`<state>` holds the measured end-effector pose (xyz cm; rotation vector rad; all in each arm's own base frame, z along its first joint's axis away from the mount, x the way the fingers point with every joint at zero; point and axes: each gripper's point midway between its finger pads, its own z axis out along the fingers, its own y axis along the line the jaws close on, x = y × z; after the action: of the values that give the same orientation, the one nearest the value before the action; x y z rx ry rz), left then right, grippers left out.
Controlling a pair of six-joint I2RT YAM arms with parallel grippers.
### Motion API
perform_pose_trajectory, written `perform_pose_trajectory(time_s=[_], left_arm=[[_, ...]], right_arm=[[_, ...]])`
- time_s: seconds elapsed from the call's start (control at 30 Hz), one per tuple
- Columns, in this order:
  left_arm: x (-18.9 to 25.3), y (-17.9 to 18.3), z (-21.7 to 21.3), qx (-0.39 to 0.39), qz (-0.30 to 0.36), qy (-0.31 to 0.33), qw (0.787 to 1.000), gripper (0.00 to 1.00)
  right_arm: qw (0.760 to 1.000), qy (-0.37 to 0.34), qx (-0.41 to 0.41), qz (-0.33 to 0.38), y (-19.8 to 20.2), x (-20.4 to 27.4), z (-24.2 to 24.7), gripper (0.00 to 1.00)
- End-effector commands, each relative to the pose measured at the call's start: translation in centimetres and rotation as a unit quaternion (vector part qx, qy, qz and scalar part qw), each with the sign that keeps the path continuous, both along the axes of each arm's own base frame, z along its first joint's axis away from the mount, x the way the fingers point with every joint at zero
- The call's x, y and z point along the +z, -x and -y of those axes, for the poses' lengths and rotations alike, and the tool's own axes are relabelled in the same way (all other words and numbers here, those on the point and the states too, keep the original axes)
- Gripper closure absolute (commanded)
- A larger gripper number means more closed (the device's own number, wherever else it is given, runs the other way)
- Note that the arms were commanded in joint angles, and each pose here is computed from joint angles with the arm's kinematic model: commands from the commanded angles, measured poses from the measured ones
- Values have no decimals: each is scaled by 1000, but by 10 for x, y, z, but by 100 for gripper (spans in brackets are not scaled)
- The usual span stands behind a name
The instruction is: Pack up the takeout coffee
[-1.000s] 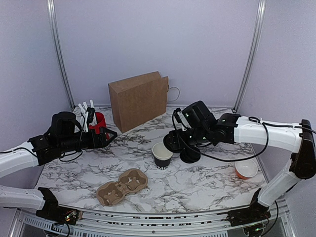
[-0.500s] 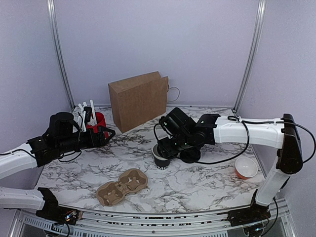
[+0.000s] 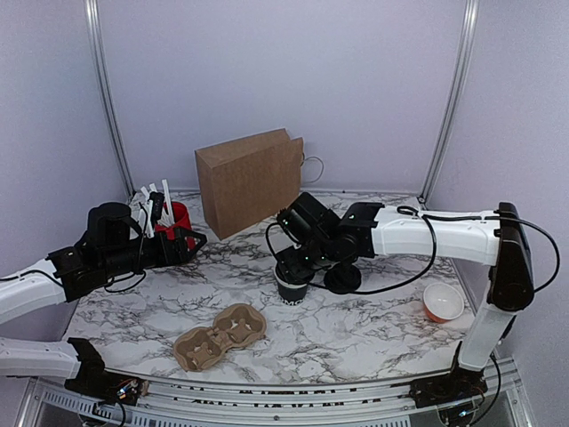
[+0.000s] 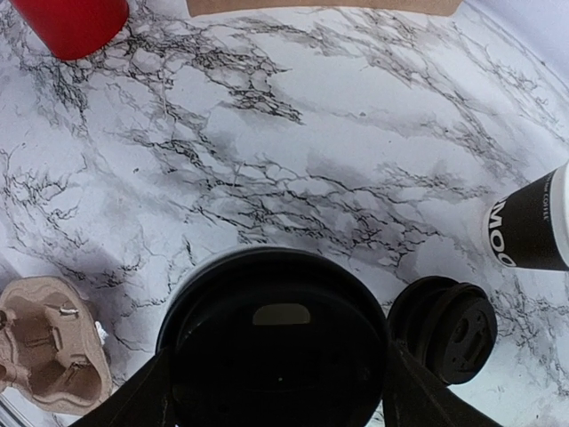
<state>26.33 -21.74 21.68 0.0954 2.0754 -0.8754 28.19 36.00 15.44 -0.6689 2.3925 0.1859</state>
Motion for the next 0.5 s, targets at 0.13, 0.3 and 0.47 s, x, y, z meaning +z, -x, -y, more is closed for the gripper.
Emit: perform_pose_trajectory(time_s=[0.13, 0.3, 0.47], left_arm=[[4, 1, -2, 0, 15, 0, 1000, 1], [3, 1, -2, 1, 14, -1, 1000, 1], [3, 1, -1, 0, 15, -1, 1000, 1]], right_arm=[[1000, 15, 8, 7, -1, 1, -9, 26], [1000, 19, 8, 8, -2, 1, -10, 26], [1000, 22, 10, 15, -4, 7, -12, 26]])
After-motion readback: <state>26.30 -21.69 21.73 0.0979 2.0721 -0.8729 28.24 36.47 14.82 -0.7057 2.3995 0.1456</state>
